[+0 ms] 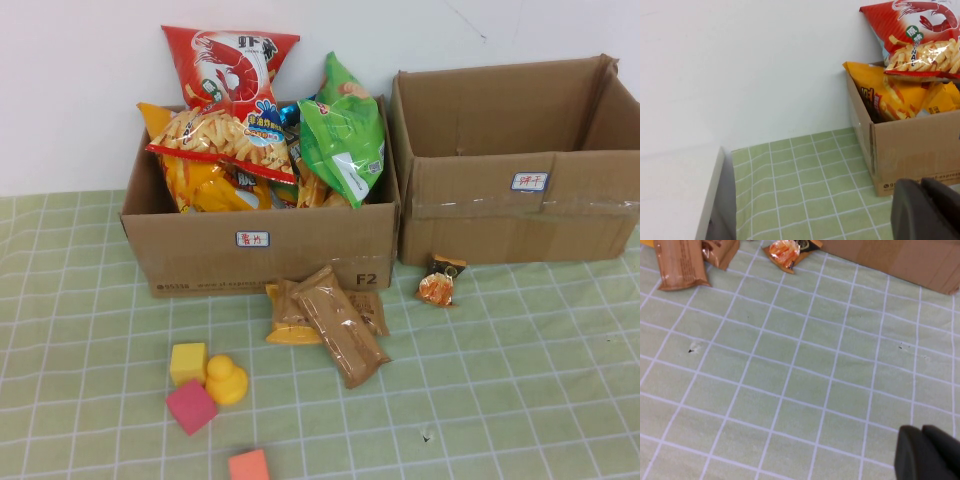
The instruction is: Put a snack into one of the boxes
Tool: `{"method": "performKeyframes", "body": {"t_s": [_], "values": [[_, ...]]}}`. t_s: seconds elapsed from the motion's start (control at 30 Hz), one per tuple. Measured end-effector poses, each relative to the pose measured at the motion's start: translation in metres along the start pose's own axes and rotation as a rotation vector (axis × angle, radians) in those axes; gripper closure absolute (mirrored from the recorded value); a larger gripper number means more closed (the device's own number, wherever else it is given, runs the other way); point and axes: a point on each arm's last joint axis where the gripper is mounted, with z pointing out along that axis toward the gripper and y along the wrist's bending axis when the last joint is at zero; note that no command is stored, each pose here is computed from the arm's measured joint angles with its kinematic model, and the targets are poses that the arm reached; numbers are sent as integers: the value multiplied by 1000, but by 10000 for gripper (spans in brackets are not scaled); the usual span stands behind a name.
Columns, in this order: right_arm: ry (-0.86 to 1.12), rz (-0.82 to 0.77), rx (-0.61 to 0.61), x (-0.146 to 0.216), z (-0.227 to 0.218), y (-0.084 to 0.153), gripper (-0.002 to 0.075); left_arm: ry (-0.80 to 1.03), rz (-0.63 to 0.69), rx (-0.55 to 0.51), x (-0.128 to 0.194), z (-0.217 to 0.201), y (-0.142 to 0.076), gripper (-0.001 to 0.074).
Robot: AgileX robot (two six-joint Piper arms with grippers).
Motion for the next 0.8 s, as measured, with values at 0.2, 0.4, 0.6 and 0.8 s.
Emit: {"method": "performKeyframes", "body": {"t_s": [0.2, 0.4, 0.6, 0.8], "values": [[4, 0, 2, 0, 0, 0, 728, 16, -7, -27, 15, -2, 3, 736], [12, 0, 5, 1, 0, 0, 728, 85, -168, -175, 55, -12, 14, 736], [16, 0, 7, 1, 0, -1, 728, 188, -300, -150, 104, -15, 3, 736], [19, 2, 7, 2, 0, -1, 728, 211, -254, -73, 126, -8, -10, 736]]}}
